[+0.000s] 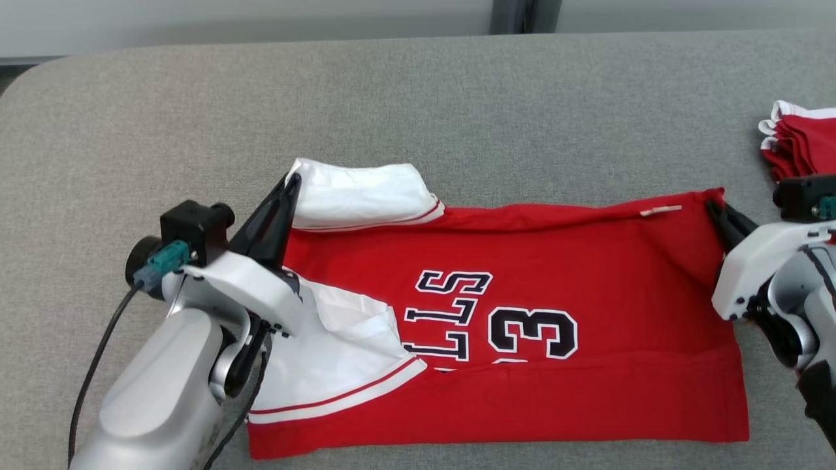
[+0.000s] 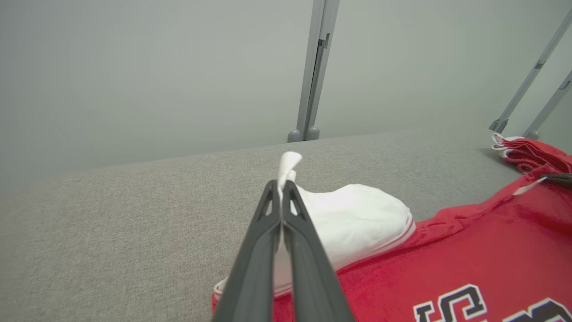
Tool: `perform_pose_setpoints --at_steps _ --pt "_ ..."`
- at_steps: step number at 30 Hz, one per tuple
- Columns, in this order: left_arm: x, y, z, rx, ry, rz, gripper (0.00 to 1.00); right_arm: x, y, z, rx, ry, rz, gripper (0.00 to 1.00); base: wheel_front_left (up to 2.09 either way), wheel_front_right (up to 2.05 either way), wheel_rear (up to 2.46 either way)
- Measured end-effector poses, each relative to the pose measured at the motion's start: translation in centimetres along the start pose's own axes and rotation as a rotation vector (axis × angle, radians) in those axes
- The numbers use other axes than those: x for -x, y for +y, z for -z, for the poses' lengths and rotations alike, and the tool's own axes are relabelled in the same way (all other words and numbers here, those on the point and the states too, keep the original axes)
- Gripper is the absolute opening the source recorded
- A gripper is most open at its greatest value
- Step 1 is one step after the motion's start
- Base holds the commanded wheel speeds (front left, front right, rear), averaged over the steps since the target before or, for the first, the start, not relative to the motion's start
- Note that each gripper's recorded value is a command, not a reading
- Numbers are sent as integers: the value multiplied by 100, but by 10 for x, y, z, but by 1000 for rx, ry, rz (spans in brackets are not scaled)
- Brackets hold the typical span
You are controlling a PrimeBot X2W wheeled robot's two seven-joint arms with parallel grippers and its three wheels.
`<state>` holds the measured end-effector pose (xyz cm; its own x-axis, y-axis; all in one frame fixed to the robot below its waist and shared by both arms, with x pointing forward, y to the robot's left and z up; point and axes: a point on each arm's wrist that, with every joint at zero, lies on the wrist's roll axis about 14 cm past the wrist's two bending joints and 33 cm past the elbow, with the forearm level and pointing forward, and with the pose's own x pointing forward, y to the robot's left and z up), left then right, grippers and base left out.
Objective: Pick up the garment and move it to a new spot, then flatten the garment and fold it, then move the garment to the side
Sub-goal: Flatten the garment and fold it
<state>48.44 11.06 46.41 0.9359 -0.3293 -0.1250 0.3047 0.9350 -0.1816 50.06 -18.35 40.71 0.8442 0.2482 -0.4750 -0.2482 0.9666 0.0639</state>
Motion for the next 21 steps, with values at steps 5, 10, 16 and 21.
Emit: perform_pose_setpoints --at_steps 5,10,16,21 --pt "32 -10 -1 17 -19 -6 0 24 9 7 -28 -53 -29 0 0 0 0" --pt "63 -7 2 37 -17 -55 0 47 6 14 -46 -88 -24 0 0 0 0" --pt "90 -14 18 96 37 -82 0 66 7 25 -57 -96 -17 0 0 0 0" --pt "102 -13 31 115 76 -108 0 77 13 35 -75 -98 -17 0 0 0 0"
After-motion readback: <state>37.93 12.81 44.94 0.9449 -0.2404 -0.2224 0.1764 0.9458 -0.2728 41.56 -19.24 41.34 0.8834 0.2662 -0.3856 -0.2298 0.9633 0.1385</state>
